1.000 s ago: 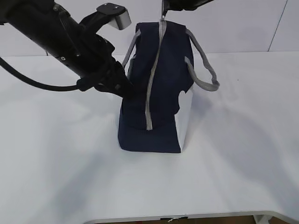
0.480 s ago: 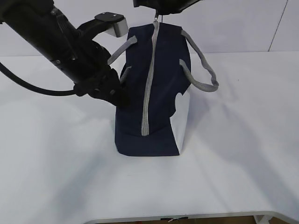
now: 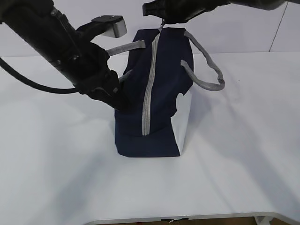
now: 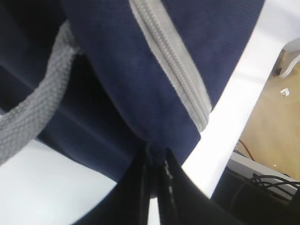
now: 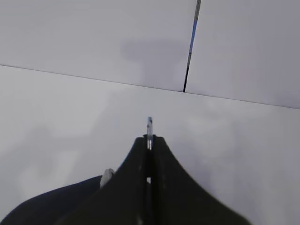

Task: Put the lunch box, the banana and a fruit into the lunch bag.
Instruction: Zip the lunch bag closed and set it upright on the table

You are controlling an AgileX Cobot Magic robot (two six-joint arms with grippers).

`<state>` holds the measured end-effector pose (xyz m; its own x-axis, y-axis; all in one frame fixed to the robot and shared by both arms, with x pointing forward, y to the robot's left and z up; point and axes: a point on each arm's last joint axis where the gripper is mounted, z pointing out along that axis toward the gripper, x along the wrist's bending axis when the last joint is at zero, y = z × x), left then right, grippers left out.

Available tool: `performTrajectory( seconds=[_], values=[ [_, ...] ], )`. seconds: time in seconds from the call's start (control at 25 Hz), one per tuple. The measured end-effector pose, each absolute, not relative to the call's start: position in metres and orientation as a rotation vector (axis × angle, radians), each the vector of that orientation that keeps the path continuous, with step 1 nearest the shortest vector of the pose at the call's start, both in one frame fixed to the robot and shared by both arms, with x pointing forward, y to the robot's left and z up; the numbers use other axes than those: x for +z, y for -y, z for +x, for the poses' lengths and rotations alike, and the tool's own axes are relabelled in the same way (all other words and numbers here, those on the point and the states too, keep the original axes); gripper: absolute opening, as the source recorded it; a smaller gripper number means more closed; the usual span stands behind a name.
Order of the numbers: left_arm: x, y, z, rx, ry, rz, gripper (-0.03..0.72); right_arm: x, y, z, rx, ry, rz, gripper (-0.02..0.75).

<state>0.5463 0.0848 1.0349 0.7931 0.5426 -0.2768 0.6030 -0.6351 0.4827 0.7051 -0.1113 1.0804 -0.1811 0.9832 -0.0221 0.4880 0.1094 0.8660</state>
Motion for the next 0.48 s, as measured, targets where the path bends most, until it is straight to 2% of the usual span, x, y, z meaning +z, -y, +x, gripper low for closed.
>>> performTrajectory(
  seconds=[0.28,0.4,0.48],
  values=[
    [1.036,-0.085,0.544,-0.222,-1.03,2.358,0.008,1.087,0.102,0.697,1.013,-1.847,1.525,0.018],
    [1.047,-0.088,0.538,-0.236,-1.098,2.316,0.105,1.096,0.098,0.695,1.043,-1.882,1.523,0.018],
    [1.061,-0.092,0.533,-0.218,-1.116,2.283,0.225,1.101,0.096,0.693,1.064,-1.896,1.525,0.018]
  ],
)
